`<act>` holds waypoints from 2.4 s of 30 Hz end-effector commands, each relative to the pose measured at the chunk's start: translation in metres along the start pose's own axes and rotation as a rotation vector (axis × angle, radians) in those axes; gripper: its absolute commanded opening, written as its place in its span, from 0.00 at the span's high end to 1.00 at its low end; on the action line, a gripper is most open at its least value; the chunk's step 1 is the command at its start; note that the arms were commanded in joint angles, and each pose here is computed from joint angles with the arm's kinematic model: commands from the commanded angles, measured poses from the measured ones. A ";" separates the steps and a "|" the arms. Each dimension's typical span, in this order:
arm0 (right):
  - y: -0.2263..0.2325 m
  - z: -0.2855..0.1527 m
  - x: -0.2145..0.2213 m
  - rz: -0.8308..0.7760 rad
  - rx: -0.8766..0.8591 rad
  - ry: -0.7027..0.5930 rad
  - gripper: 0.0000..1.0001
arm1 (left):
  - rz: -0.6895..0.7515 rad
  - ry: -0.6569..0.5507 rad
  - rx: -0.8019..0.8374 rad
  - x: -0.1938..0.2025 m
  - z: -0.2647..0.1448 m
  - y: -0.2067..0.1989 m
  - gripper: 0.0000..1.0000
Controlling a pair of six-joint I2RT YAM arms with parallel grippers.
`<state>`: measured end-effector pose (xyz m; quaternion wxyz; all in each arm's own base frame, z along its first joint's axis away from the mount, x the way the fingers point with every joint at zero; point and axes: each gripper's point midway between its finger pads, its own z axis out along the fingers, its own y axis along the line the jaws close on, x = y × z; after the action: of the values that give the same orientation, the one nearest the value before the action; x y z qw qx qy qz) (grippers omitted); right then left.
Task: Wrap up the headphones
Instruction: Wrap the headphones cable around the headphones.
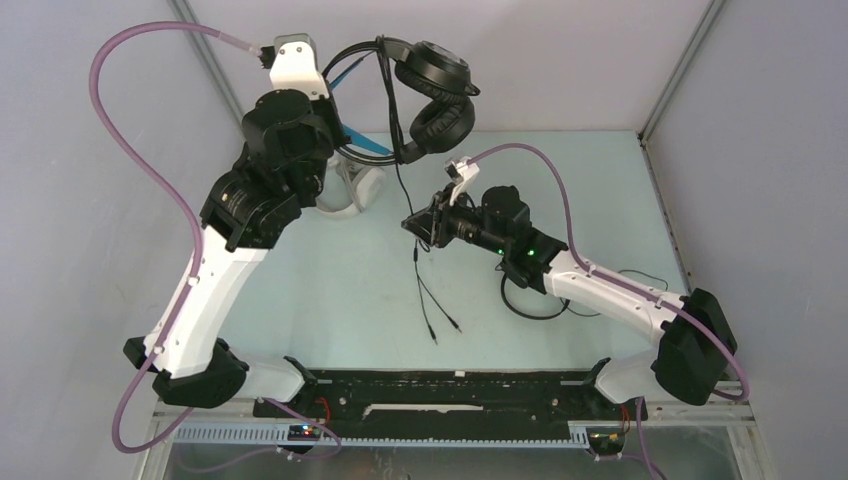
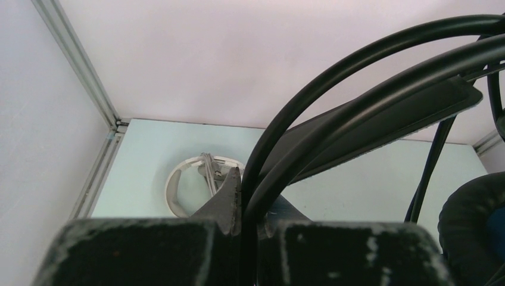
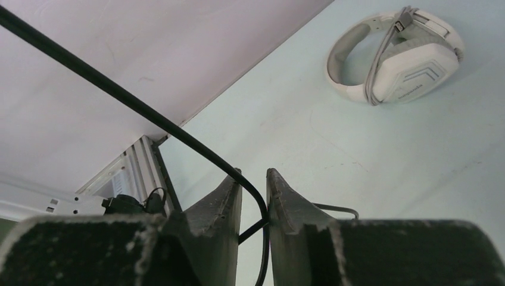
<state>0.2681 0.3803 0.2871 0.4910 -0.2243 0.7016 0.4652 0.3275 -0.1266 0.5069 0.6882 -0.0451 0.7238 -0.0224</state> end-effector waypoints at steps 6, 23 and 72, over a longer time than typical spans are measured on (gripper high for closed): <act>-0.007 -0.004 -0.012 0.058 -0.032 -0.024 0.66 | -0.272 -0.199 0.087 -0.077 -0.027 -0.001 1.00; -0.022 -0.022 -0.016 0.072 0.010 0.003 0.50 | -0.269 -0.200 0.090 -0.079 -0.027 -0.002 1.00; -0.033 0.030 0.025 -0.429 -0.283 -0.239 0.62 | -0.277 -0.147 0.148 -0.074 -0.024 -0.013 1.00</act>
<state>0.2675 0.3973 0.2246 0.5775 -0.4369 0.4979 0.4772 0.3191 -0.1435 0.5312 0.6960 -0.0413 0.7098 -0.1003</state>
